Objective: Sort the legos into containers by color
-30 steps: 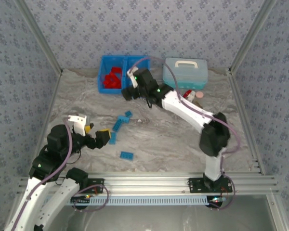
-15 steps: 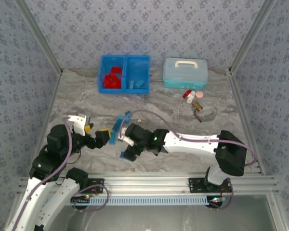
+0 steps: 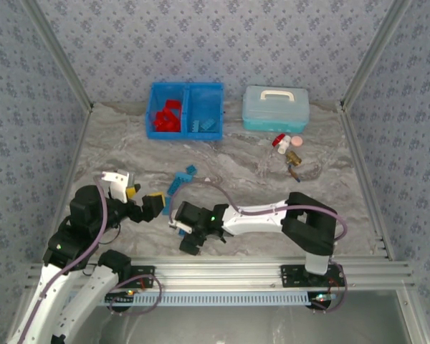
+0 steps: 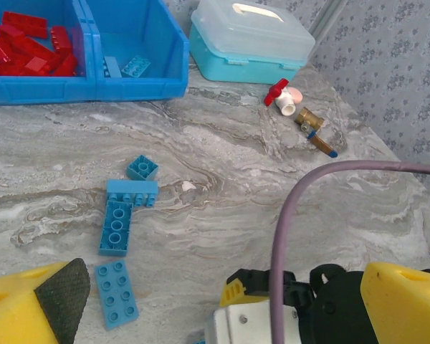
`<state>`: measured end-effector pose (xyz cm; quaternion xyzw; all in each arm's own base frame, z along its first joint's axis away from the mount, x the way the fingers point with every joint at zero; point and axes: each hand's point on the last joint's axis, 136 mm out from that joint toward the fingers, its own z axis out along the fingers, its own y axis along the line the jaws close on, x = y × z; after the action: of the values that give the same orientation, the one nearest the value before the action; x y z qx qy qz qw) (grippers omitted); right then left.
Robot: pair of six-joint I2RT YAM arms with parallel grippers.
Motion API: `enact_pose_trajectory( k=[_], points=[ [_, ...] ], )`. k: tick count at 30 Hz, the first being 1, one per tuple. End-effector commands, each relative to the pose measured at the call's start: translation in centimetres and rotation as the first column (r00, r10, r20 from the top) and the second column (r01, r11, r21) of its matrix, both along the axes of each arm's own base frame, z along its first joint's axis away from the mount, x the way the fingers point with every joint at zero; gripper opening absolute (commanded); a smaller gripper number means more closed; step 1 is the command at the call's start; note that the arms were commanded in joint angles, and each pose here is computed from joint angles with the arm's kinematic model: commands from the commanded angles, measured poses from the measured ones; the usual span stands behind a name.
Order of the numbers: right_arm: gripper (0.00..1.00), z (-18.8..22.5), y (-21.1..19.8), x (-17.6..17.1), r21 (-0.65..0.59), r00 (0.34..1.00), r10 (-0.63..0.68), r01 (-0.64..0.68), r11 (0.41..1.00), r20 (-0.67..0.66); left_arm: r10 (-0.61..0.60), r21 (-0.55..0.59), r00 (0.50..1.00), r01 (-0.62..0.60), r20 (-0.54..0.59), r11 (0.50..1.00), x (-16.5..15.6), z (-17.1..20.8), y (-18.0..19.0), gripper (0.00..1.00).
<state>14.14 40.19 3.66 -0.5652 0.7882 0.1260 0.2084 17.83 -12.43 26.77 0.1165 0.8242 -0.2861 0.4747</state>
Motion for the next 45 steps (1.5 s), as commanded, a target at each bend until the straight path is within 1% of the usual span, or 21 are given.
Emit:
enact_pose_trajectory(
  k=[1, 7, 10, 12, 17, 20, 23, 25, 28, 30, 33, 37, 40, 44, 45],
  points=[
    [0.86, -0.4, 0.8, 0.2, 0.015, 1.0, 0.005, -0.005, 1.0, -0.016, -0.015, -0.004, 1.0, 0.015, 0.025, 1.0, -0.2, 0.7, -0.1, 0.99],
    [0.59, -1.6, 0.2, 0.8, -0.016, 1.0, -0.02, 0.02, 1.0, -0.015, -0.009, -0.003, 1.0, 0.009, 0.021, 1.0, -0.2, 0.6, 0.0, 0.99],
    [0.48, -1.0, 0.1, 1.2, -0.013, 0.999, -0.033, 0.033, 0.999, 0.0, -0.009, -0.003, 1.0, 0.009, 0.019, 1.0, -0.1, 0.6, 0.0, 0.99],
    [0.43, -0.3, 0.2, 1.5, 0.015, 0.999, -0.05, 0.05, 0.999, -0.005, -0.006, -0.003, 1.0, 0.006, 0.017, 1.0, -0.1, 0.6, 0.0, 0.99],
    [0.38, 2.4, 1.0, 2.6, 0.125, 0.994, -0.108, 0.11, 0.986, -0.021, -0.004, 0.0, 1.0, 0.004, 0.012, 1.0, 0.0, 0.5, 0.0, 0.99],
    [0.37, 5.1, 0.9, 4.4, 0.192, 0.987, -0.159, 0.158, 0.969, -0.009, -0.003, 0.001, 1.0, 0.003, 0.012, 1.0, 0.0, 0.5, 0.1, 0.99],
    [0.37, 8.8, 0.6, 6.8, 0.27, 0.976, -0.214, 0.199, 0.942, 0.028, -0.003, 0.0, 1.0, 0.003, 0.009, 1.0, 0.0, 0.5, 0.0, 0.99],
    [0.38, 11.8, 0.3, 9.2, 0.337, 0.963, -0.264, 0.232, 0.912, 0.051, -0.002, -0.001, 1.0, 0.002, 0.009, 1.0, 0.0, 0.5, 0.0, 0.99],
    [0.38, 16.5, -0.3, 14.8, 0.429, 0.918, -0.386, 0.313, 0.847, 0.092, -0.004, -0.002, 1.0, 0.004, 0.01, 1.0, 0.0, 0.5, 0.0, 0.99],
    [0.38, 18.8, -0.7, 18.5, 0.469, 0.88, -0.459, 0.356, 0.808, 0.123, -0.001, 0.001, 1.0, 0.001, 0.009, 1.0, 0.0, 0.5, 0.1, 0.99],
    [0.38, 20.9, -1.3, 24.6, 0.512, 0.817, -0.558, 0.42, 0.749, 0.145, 0.001, 0.002, 1.0, -0.001, 0.004, 1.0, 0.1, 0.4, 0.1, 0.99],
    [0.38, 20.8, -1.9, 32.8, 0.521, 0.734, -0.667, 0.522, 0.675, 0.13, -0.002, 0.001, 1.0, 0.002, -0.002, 1.0, 0.2, 0.3, 0.0, 0.99],
    [0.37, 20.0, -1.9, 38.0, 0.517, 0.696, -0.708, 0.564, 0.644, 0.123, -0.006, -0.001, 1.0, 0.006, -0.01, 1.0, 0.2, 0.2, -0.1, 0.99],
    [0.37, 18.2, -1.5, 43.2, 0.532, 0.659, -0.74, 0.58, 0.616, 0.138, -0.003, 0.0, 1.0, 0.003, -0.01, 1.0, 0.2, 0.2, -0.1, 0.99],
    [0.37, 18.4, -1.5, 44.4, 0.56, 0.647, -0.75, 0.574, 0.598, 0.138, -0.002, -0.001, 1.0, 0.002, -0.011, 1.0, 0.2, 0.1, -0.1, 0.99]
  ],
)
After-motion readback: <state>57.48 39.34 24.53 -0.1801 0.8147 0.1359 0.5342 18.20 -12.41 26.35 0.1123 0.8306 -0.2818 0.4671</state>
